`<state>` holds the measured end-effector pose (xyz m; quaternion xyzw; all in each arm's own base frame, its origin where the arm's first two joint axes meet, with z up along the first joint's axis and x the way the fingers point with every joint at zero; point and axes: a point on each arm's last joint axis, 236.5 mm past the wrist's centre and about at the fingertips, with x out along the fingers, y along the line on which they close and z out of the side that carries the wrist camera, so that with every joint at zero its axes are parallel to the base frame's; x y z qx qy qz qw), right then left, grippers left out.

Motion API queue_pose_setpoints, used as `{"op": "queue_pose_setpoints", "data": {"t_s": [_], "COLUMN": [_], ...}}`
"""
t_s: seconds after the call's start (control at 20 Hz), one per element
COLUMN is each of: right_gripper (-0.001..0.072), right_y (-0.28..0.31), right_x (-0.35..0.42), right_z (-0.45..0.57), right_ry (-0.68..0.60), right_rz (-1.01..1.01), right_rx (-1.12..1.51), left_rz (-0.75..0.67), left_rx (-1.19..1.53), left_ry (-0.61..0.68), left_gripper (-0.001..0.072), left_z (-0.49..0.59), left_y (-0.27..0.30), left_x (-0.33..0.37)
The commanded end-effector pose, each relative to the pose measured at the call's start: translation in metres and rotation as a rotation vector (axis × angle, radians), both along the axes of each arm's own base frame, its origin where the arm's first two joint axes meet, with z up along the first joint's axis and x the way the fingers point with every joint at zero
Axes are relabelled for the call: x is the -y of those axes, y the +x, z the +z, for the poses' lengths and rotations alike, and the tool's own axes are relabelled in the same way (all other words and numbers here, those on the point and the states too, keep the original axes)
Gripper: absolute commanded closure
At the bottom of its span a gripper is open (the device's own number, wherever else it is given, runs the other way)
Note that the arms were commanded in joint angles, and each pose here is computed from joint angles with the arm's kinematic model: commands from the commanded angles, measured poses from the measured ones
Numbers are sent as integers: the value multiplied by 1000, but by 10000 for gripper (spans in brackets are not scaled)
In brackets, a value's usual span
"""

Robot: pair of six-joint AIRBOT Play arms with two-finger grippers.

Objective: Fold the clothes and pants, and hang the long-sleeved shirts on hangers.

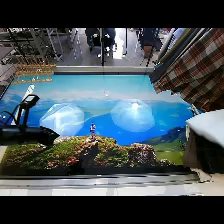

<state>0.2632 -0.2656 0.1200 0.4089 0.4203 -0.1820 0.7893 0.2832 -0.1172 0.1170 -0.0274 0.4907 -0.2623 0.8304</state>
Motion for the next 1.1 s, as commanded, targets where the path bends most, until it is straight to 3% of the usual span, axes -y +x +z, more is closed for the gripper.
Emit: {"op": "queue_pose_setpoints", "data": {"t_s": [0.0,0.05,0.1,0.2,0.45,0.55,0.65,0.75,0.85,0.95,1.05], "right_gripper": [679,676,581,-8,13,14,14,16,17,18,28], "right_y": [-85,-98,-105,-113,-118,-84,-20,54,106,130,141], "right_x": [-4,-5,-3,8,59,79,78,38,-31,-112,-181], "right_z": [-108,-126,-136,-136,-41,27,95,144,149,112,68], "right_ry": [159,165,150,98,-145,-285,-392,-349,-227,-135,-120], "right_rz": [-189,-219,-227,-239,-201,-217,-181,-79,94,318,511], "right_rx": [-315,-371,-400,-429,-431,-267,8,302,405,312,184], "left_rz": [0,1,2,1,-2,1,20,102,302,372,416], "left_rx": [-79,-87,-90,-93,-100,-98,-91,-92,-28,192,463], "left_ry": [3,3,3,3,5,24,152,387,543,460,340], "left_gripper": [673,673,673,673,673,673,672,672,673,672,672], "left_z": [-25,-27,-29,-29,-30,-32,-43,-54,-40,2,63], "left_y": [2,4,5,5,3,4,6,10,22,49,71], "left_x": [0,0,0,0,0,-4,-31,-89,-143,-141,-127]}}
